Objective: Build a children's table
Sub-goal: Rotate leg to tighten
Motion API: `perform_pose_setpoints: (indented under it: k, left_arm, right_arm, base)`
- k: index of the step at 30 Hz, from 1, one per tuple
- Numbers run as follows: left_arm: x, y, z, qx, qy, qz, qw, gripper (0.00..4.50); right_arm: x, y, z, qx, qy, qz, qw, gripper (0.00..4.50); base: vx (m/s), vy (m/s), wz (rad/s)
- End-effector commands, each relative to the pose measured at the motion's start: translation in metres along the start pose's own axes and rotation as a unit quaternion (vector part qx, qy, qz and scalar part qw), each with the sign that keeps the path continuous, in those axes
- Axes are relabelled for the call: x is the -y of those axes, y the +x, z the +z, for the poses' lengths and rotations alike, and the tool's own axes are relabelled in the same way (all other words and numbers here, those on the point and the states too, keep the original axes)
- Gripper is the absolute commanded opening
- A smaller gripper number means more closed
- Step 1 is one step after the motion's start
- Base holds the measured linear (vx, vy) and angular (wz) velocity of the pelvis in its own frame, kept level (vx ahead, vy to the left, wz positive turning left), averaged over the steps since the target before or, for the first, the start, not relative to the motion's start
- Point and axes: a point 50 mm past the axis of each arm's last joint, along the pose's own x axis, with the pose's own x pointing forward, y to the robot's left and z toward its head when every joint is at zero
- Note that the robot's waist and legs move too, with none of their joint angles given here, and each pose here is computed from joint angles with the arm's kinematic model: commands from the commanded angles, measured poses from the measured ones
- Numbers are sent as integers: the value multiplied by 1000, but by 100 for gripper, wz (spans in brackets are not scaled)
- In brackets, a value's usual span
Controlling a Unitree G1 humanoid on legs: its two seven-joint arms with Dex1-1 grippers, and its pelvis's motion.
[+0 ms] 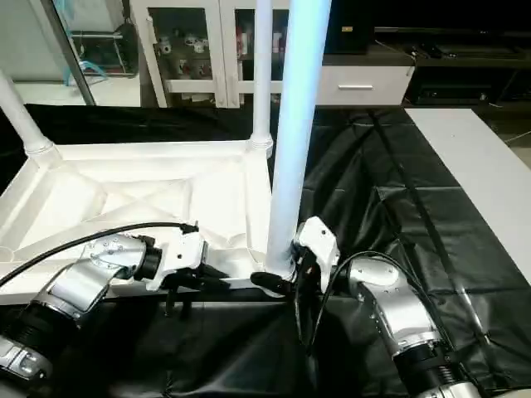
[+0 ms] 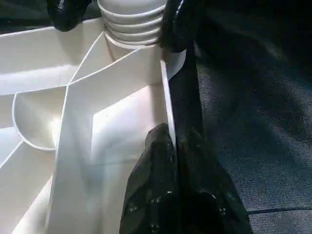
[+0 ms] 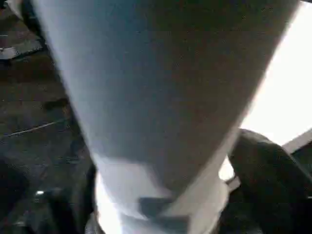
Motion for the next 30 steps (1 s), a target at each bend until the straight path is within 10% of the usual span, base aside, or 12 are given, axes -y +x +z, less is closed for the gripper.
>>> perform_pose_setpoints:
  k: [1, 13, 19, 27, 30]
  left_arm:
    - [7, 8, 3, -2, 26, -45, 999, 0]
    - [10, 4, -3, -7, 5, -47, 999, 0]
    - [4, 7, -3, 11, -40, 4, 999, 0]
    - [-27, 34, 7, 13, -108, 143, 984, 0]
    - [-47, 54, 17, -26, -149, 262, 953, 0]
  right_arm:
    - [2, 1, 3, 6, -7, 4, 1000, 378]
    - [-1, 1, -1, 11, 2, 9, 1000, 279]
    - [26, 7, -10, 12, 32, -158, 987, 273]
    - [39, 39, -14, -1, 102, -324, 941, 273]
    - [42, 64, -10, 5, 168, -420, 892, 272]
  base:
    - [0, 0, 0]
    - [0, 0, 0]
    - [0, 0, 0]
    - [0, 0, 0]
    - [0, 0, 0]
